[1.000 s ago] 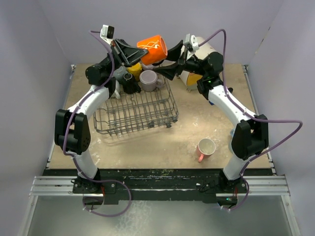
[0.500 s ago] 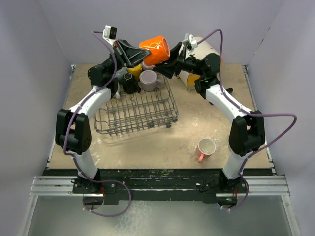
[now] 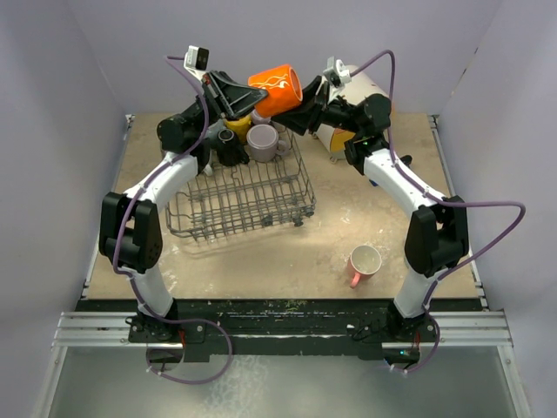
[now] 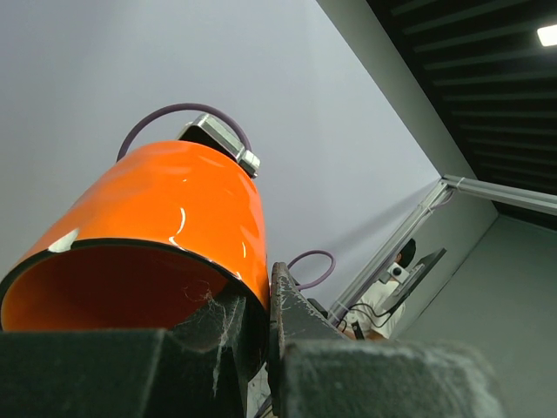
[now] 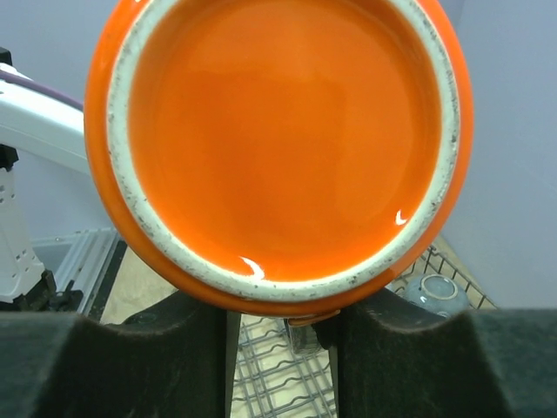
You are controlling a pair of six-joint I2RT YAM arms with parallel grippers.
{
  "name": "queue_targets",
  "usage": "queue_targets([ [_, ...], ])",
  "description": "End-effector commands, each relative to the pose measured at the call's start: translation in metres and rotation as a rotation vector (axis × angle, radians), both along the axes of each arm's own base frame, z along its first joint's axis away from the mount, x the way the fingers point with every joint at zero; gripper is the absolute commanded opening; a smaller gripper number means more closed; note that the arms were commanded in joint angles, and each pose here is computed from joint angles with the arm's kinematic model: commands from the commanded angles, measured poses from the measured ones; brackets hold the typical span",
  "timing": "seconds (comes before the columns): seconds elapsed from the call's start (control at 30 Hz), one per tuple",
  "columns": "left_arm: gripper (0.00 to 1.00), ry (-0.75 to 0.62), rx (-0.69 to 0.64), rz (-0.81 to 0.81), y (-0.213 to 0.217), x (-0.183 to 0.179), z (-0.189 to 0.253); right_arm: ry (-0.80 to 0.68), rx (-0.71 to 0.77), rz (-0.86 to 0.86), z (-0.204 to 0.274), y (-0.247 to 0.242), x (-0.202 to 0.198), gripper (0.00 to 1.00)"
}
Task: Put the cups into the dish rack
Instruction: Turn the cup upside down in the dish rack.
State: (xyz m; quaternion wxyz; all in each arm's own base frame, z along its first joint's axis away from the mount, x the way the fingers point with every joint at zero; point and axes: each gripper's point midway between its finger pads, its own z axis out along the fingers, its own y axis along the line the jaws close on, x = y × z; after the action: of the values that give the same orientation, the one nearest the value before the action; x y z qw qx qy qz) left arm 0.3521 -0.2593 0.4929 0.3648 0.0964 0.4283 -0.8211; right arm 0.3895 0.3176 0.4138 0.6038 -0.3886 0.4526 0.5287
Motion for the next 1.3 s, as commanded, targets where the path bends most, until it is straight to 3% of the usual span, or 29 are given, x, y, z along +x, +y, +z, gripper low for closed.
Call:
queue_targets([
  [0.0,0.0,-0.151,-0.111,0.016,0.012,-0.027,0.04,-0.102,0.034,0.023,0.032,-0.002,-0.013,0.39],
  [0.43,0.0,-0.122,-0.101,0.024,0.01,-0.024,0.031,-0.089,0.021,0.053,0.03,-0.001,-0.018,0.0],
  [0.63,0.0,-0.108,-0.098,0.033,0.011,-0.021,0.027,-0.081,0.018,0.072,0.031,-0.001,-0.022,0.0],
  [0.97,0.32,-0.107,-0.089,0.056,0.012,-0.025,0.022,-0.076,0.011,0.097,0.032,-0.002,-0.028,0.0],
  [1.27,0.61,-0.082,0.018,0.142,0.014,-0.025,0.001,-0.071,0.012,0.115,0.034,-0.003,-0.034,0.0],
])
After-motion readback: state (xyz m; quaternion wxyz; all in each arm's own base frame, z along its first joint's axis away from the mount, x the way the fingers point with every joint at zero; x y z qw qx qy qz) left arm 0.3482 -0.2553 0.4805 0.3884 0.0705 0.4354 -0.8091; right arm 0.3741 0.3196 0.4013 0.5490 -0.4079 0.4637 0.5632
